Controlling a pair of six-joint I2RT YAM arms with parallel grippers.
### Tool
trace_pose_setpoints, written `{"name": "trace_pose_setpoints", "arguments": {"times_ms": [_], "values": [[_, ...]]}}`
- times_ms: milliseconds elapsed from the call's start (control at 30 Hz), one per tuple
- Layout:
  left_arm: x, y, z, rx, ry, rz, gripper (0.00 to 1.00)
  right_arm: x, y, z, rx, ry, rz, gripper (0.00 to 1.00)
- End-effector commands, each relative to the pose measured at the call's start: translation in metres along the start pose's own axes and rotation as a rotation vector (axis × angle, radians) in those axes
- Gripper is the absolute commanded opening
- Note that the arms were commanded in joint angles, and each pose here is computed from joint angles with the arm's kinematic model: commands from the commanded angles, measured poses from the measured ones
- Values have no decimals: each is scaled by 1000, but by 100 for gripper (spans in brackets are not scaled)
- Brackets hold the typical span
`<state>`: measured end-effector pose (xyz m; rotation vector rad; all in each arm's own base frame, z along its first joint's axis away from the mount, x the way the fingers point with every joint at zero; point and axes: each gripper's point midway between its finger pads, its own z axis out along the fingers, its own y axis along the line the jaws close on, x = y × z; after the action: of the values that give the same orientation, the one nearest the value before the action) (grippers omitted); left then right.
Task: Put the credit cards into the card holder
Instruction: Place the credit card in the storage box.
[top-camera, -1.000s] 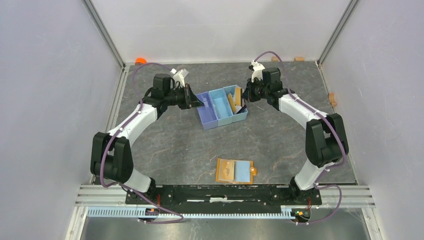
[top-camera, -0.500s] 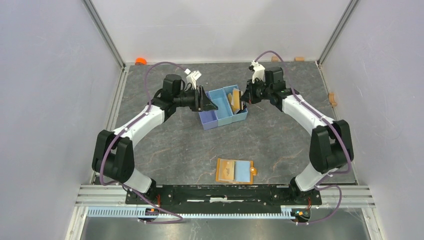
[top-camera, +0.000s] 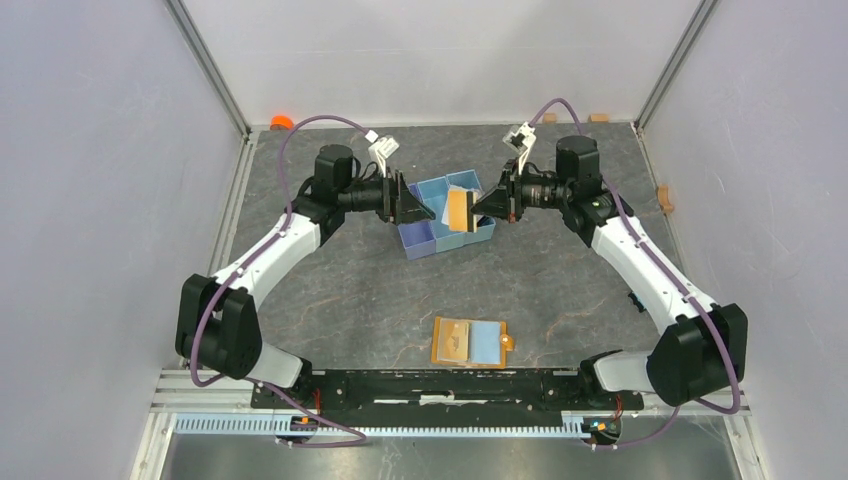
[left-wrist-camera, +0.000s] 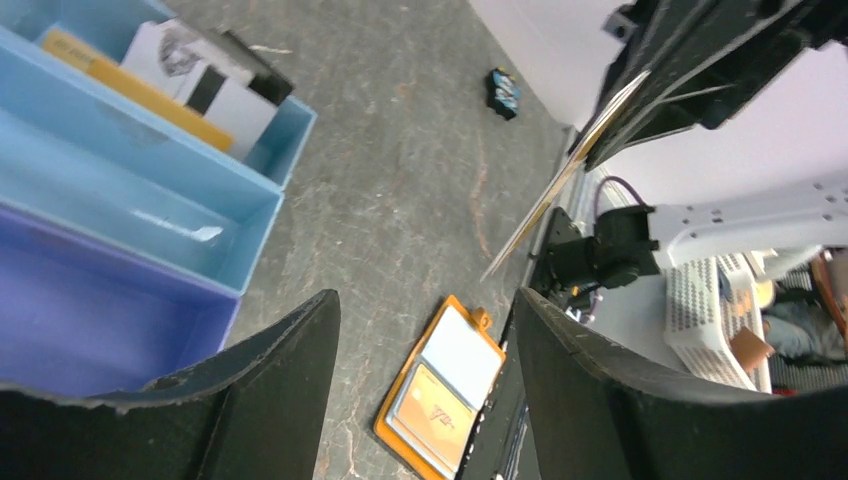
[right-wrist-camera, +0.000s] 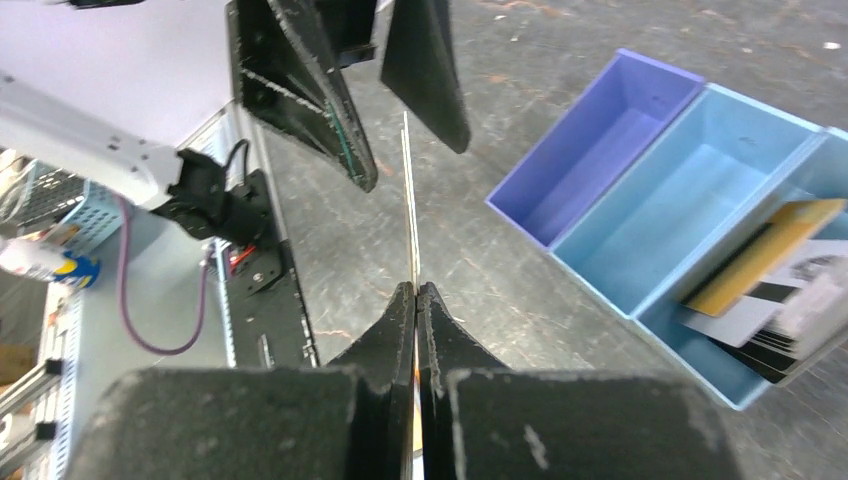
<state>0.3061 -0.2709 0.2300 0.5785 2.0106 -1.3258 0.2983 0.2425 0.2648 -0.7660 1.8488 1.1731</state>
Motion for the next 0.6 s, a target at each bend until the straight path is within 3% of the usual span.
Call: {"name": "trace_pose_setpoints", "arguments": {"times_ms": [0, 333, 500, 567], "values": [[-12, -39, -6, 186, -29, 79, 69, -7, 36, -4, -156, -16, -36, 0], [1, -53, -2, 260, 21, 85, 53, -11, 42, 2, -198, -8, -33, 0], [6, -56, 0, 279, 38, 87, 38, -11, 38, 8, -200, -5, -21, 0], [7, -56, 1, 284, 41, 87, 26, -12, 33, 12, -189, -6, -12, 0]]}}
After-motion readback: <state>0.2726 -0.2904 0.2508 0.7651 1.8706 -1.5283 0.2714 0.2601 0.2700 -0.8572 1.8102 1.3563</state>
